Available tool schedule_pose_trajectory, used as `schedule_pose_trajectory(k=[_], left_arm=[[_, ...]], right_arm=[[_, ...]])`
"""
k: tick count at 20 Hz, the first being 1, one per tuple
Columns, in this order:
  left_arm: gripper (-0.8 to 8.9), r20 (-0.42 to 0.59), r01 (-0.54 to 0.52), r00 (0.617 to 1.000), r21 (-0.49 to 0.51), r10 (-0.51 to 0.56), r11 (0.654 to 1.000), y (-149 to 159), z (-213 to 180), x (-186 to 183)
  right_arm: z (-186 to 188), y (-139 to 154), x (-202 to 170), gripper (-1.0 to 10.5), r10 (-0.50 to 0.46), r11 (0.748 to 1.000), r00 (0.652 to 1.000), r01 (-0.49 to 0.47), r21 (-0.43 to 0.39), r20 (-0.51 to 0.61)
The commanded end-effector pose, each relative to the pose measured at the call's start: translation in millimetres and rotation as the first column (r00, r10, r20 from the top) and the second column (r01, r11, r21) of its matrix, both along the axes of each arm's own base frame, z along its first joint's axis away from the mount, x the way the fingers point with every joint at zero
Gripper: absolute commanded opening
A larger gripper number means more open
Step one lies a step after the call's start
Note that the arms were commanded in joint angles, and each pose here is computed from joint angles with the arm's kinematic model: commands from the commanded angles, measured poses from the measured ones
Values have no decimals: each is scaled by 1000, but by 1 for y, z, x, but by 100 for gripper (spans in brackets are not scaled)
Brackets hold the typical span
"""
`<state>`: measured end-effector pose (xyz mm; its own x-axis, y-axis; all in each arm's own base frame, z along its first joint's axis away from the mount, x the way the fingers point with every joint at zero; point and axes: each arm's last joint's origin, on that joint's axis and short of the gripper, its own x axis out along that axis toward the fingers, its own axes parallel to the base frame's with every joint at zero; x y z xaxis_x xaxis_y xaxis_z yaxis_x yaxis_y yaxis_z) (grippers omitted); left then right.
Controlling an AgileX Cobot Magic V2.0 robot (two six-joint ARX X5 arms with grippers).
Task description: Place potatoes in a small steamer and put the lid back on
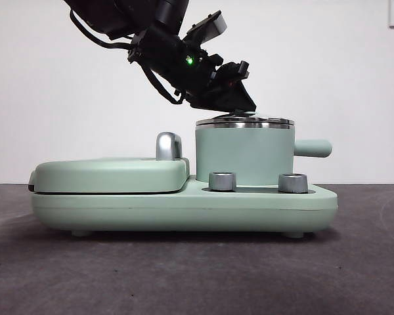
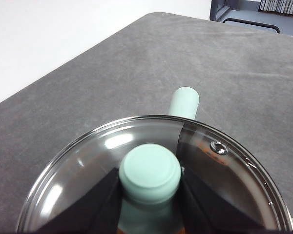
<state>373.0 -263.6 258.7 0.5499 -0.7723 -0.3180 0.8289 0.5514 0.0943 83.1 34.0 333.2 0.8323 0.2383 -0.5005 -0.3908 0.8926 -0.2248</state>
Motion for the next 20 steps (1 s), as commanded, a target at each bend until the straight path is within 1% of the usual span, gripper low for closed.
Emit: schedule_pose_trajectory(k=[1,3,5,7,9,12,14,17,19,20], left_arm=[[124,8,12,1000,0,-12,1000,-6,0,2],[147,6,12,1000,1,-12,1000,-6,0,2],[258,8,12,1000,0,-12,1000,-6,0,2],[317,9,12,1000,0,-12,1000,-6,0,2],[327,12,12,1000,-2,-12,1000,-6,1,3],[450,27,12,1000,-15,-11,1000,-6,4,2],[464,41,11,999,-26,-10,1000,-5,11,0],[464,57,0,998,-38,2,999,7,35,-7],[464,38,-4,999,-34,5,999,20,54,-16],[464,3,2,1000,-40,-2,999,29,64,-21]], right_arm=[[3,1,1,326,2,1000,1000,-2,8,11],[3,1,1,326,2,1000,1000,-2,8,11],[3,1,1,326,2,1000,1000,-2,8,11],[3,1,1,326,2,1000,1000,-2,8,11],[3,1,1,326,2,1000,1000,-2,8,11],[3,1,1,326,2,1000,1000,-2,8,11],[3,1,1,326,2,1000,1000,-2,8,11],[3,1,1,326,2,1000,1000,-2,8,11],[3,1,1,326,2,1000,1000,-2,8,11],[3,1,1,326,2,1000,1000,-2,8,11]])
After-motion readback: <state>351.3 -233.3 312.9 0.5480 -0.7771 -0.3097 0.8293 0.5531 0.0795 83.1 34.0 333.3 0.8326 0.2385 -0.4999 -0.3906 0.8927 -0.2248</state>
